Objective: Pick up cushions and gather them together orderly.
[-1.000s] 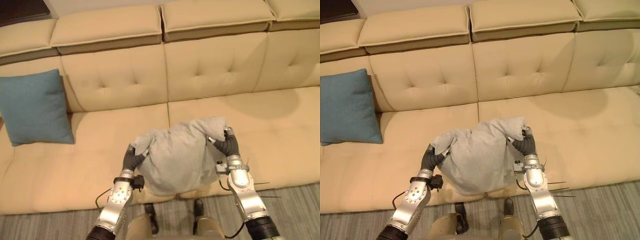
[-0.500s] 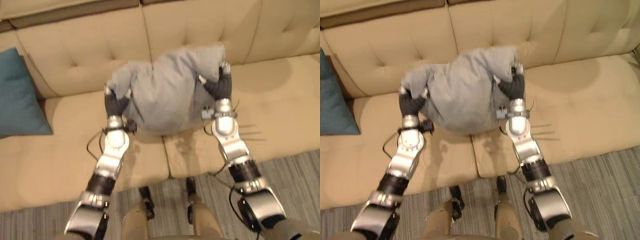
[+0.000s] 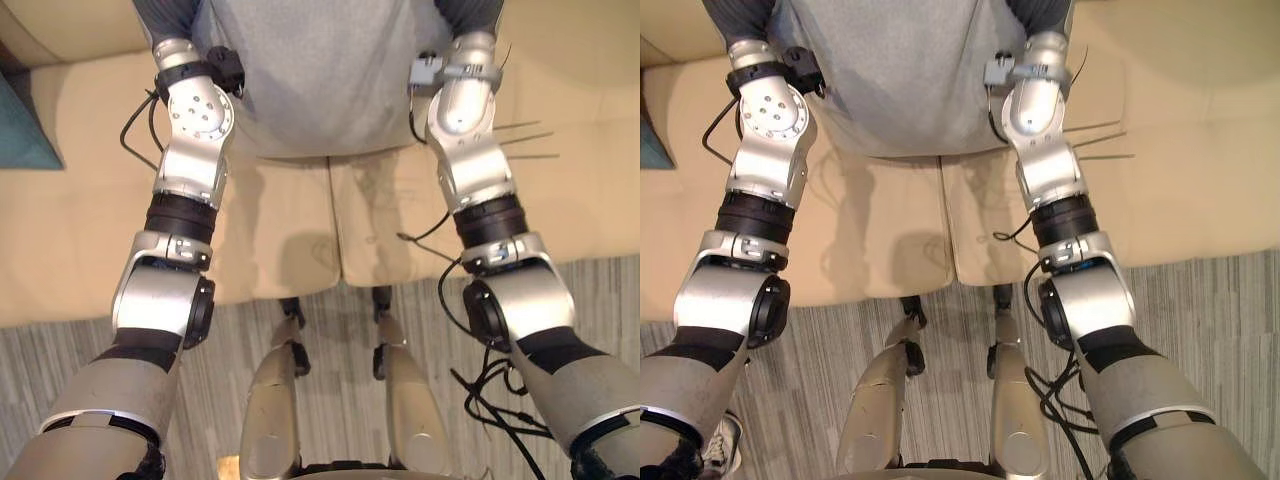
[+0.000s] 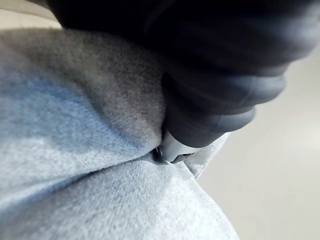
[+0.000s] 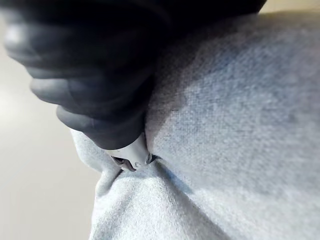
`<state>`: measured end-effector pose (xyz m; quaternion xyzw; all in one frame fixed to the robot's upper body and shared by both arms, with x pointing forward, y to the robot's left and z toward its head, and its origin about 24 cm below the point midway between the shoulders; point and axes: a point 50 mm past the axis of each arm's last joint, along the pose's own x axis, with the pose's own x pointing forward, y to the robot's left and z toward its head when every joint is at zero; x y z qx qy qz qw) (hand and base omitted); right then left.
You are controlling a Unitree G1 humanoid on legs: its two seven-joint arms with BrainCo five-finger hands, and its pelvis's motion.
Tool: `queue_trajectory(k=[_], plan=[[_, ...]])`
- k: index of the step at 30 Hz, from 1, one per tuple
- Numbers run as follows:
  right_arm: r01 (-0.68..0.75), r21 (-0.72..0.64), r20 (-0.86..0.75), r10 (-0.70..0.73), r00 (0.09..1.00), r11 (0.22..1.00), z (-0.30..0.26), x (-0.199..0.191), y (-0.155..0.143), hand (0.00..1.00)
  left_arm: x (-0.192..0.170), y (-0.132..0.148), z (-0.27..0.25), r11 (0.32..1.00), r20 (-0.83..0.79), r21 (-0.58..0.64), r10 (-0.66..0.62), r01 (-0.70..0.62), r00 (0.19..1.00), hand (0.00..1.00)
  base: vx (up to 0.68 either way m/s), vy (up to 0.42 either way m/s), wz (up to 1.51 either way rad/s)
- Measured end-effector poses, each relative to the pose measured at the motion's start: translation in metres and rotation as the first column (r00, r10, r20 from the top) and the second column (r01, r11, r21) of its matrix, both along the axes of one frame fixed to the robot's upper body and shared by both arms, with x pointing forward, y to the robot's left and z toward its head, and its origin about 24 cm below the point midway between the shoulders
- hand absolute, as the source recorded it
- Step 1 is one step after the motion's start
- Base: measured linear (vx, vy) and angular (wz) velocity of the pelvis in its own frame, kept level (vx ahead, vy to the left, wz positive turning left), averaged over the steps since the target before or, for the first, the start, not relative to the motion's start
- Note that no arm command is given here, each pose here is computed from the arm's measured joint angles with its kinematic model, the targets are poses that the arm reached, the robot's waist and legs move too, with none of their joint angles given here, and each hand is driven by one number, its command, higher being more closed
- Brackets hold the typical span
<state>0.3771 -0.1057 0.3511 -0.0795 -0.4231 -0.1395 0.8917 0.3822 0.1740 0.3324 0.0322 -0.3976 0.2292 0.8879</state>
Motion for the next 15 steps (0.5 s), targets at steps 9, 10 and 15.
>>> queue_trajectory(k=[9,10,15], plan=[[0.015,0.012,0.010,-0.015,1.000,1.000,0.021,0.000,-0.013,0.00,0.001,0.011,0.010,0.986,0.020,-0.159,-0.054,0.057,0.998,0.00,0.00,-0.006,-0.02],[0.015,0.022,0.021,-0.016,1.000,1.000,0.027,-0.001,-0.018,0.00,0.001,0.014,0.013,0.985,0.025,-0.164,-0.049,0.052,0.998,0.00,0.00,0.000,0.00],[0.011,0.071,0.034,-0.014,0.999,0.997,0.039,-0.004,-0.039,0.00,-0.005,0.031,0.025,0.982,0.058,-0.186,-0.015,0.026,0.998,0.00,-0.01,-0.006,0.00]])
